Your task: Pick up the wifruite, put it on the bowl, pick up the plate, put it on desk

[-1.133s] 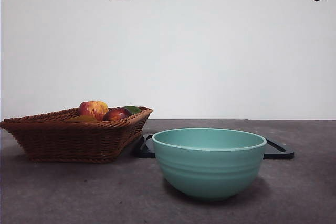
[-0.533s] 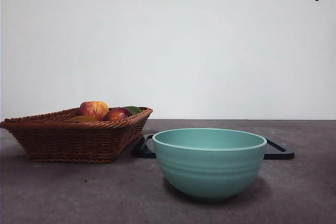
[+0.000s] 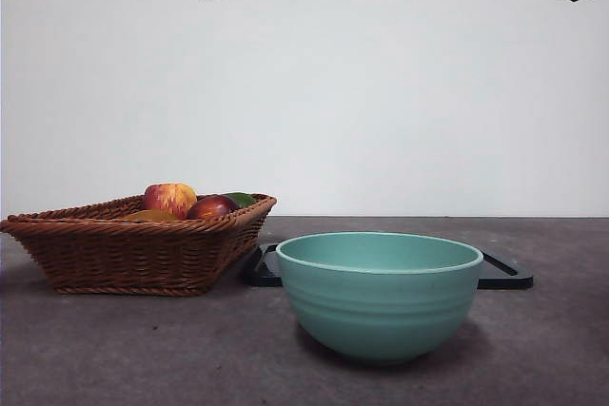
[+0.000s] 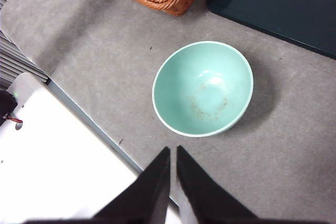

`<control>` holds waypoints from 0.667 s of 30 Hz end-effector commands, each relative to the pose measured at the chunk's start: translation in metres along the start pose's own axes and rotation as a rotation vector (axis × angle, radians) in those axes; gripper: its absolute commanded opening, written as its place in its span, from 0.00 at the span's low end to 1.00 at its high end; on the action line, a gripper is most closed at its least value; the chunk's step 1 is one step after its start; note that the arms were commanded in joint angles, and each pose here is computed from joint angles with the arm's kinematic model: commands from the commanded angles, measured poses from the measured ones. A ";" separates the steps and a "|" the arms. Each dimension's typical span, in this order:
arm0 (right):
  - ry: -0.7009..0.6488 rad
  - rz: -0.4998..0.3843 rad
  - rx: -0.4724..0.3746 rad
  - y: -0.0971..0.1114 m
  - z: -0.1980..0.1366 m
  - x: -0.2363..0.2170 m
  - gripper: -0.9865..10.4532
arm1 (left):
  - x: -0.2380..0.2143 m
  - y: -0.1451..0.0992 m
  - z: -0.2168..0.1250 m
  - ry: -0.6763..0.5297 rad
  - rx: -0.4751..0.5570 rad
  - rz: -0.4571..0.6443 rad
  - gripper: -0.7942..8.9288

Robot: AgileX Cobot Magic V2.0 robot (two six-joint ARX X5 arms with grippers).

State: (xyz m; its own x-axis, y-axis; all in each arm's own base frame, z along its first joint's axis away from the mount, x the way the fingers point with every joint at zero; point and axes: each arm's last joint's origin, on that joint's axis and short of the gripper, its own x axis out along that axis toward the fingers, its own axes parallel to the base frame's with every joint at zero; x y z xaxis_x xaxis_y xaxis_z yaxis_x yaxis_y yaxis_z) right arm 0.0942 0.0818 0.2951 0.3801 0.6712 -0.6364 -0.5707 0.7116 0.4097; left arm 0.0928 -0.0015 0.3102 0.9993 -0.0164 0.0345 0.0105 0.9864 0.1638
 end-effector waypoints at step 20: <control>-0.017 0.012 -0.021 0.003 0.004 -0.003 0.10 | -0.006 -0.019 -0.136 0.182 0.001 0.032 0.09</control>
State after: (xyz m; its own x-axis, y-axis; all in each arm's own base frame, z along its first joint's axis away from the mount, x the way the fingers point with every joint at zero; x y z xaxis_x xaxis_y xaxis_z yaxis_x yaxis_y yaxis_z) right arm 0.0942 0.0818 0.2951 0.3803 0.6714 -0.6361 -0.5708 0.7115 0.4097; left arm 0.0916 0.0014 0.1746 0.9892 0.0366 -0.1419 -0.0123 0.9856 0.1685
